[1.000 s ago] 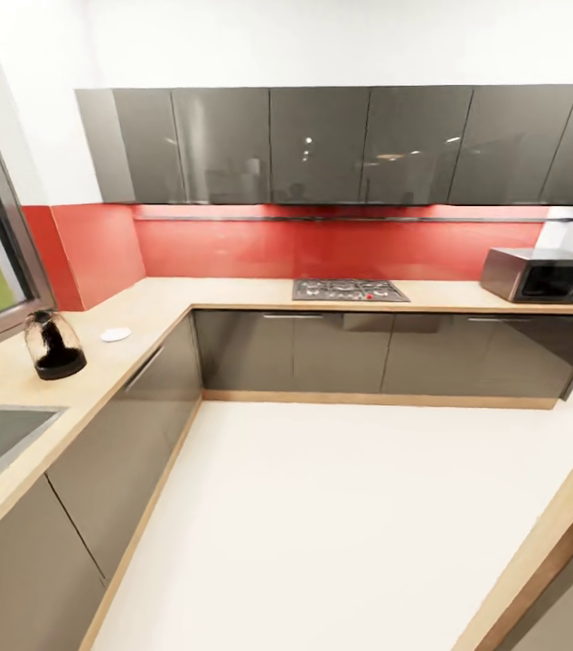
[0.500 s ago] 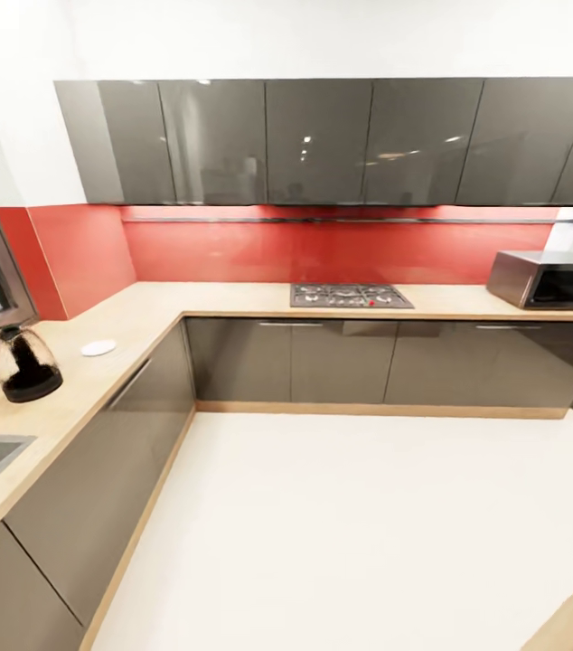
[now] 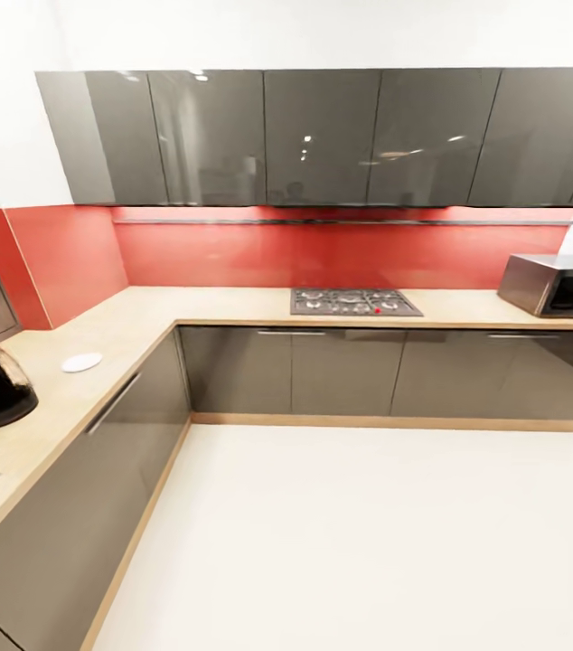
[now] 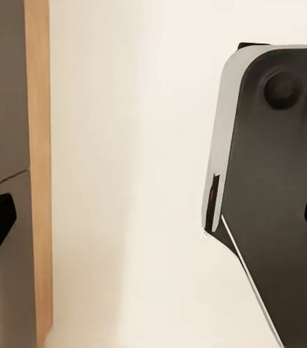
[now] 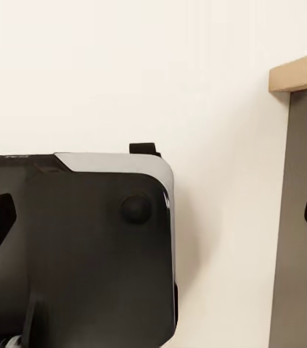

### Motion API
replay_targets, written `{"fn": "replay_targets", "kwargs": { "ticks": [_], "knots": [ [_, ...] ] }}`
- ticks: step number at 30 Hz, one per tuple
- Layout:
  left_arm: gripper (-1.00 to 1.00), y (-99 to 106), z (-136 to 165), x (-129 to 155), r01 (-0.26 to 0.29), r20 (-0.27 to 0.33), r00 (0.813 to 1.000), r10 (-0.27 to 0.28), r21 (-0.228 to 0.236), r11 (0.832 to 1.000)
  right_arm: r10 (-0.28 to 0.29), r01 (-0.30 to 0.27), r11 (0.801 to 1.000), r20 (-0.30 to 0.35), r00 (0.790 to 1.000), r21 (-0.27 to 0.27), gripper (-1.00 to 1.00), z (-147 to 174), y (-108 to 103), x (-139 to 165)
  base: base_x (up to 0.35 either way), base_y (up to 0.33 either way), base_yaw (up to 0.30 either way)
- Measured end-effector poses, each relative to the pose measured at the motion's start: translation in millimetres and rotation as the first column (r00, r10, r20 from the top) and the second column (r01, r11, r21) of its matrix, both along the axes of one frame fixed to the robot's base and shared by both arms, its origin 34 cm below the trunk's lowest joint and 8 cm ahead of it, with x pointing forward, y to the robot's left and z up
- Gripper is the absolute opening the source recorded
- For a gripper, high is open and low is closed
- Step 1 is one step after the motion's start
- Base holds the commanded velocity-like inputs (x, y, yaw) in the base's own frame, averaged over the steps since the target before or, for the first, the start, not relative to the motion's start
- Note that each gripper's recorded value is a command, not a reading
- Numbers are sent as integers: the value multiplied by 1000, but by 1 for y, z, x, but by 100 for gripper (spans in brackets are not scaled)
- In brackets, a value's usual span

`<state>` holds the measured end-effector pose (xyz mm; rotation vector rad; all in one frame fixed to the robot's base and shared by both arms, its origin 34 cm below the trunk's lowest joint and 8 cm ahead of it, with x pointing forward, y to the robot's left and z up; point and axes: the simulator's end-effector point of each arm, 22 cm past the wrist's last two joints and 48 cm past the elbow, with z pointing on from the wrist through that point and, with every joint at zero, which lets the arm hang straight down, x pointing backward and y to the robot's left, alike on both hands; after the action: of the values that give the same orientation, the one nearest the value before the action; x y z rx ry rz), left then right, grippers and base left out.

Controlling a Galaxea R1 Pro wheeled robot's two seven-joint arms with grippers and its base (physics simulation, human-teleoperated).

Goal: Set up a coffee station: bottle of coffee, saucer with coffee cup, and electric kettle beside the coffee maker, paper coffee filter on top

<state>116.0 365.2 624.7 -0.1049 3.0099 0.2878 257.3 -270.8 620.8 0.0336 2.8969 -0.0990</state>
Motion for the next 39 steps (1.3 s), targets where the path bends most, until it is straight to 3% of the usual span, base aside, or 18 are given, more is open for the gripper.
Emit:
{"fn": "replay_targets", "kwargs": {
  "ticks": [39],
  "knots": [
    [100,1,0,1,0,2,1000,0,1,1000,0,0,1000,-1,1000,0,100,0,0,-1,338,0,0]
  ]
}}
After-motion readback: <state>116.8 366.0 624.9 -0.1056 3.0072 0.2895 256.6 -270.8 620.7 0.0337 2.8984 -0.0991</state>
